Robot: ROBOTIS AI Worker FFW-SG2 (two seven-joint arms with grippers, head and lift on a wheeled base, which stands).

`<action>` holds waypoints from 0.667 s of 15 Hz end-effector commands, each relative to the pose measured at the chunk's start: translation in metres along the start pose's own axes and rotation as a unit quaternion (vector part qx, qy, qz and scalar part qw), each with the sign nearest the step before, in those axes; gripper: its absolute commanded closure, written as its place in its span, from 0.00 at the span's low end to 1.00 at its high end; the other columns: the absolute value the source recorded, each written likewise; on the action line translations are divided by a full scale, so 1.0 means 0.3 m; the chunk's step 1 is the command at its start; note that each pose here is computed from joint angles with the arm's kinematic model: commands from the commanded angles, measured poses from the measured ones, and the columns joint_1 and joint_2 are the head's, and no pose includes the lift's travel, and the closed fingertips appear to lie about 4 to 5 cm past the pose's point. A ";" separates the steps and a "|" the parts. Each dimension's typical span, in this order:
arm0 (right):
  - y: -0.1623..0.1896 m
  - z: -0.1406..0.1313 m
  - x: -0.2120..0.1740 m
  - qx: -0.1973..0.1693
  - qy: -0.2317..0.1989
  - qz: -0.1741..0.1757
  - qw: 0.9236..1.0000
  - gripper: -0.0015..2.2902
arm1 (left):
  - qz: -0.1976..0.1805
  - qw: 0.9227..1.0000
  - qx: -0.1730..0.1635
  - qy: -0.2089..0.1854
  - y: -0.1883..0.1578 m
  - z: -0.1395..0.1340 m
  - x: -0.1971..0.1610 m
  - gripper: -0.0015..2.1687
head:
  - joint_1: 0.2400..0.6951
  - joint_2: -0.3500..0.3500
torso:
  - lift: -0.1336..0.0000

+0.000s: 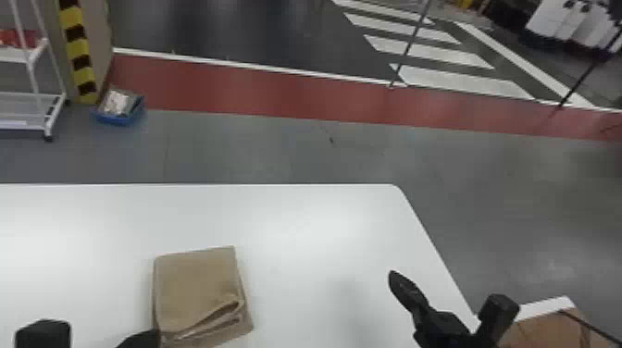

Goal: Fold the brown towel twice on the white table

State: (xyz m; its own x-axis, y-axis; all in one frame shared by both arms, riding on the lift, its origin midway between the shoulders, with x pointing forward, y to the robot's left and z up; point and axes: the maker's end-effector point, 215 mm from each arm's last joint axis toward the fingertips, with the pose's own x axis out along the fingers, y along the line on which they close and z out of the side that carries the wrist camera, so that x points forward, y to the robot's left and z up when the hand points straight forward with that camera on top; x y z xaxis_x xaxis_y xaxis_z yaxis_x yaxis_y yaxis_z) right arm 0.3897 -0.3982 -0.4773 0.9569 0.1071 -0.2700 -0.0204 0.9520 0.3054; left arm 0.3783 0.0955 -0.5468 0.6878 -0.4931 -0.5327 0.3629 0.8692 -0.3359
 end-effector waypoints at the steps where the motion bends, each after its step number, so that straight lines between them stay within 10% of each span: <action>1: 0.014 0.004 -0.015 0.003 -0.003 0.004 1.000 0.77 | 0.005 1.000 0.005 -0.023 0.013 0.061 -0.011 0.63 | 1.00 0.00 | 1.00; 4: 0.061 0.015 0.003 -0.002 -0.002 0.017 1.000 0.77 | 0.030 0.994 0.040 -0.093 0.059 0.229 -0.080 0.01 | 1.00 0.00 | 1.00; 8: 0.220 0.104 0.147 -0.033 -0.009 0.060 0.998 0.51 | 0.061 0.977 0.092 -0.182 0.083 0.473 -0.166 0.01 | 1.00 0.06 | 1.00; 10: 0.315 0.192 0.242 -0.058 -0.021 0.086 0.994 0.09 | 0.090 0.966 0.126 -0.207 0.101 0.603 -0.153 0.00 | 1.00 0.12 | 1.00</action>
State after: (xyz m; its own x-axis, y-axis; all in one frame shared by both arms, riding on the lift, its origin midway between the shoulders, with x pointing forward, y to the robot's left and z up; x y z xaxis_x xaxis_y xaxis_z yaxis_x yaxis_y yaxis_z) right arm 0.4517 -0.3332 -0.4310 0.9505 0.2343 -0.2039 -0.1785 0.9492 0.2590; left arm 0.4529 0.1513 -0.4123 0.9135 -0.3363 -0.2288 0.3244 0.9417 -0.0891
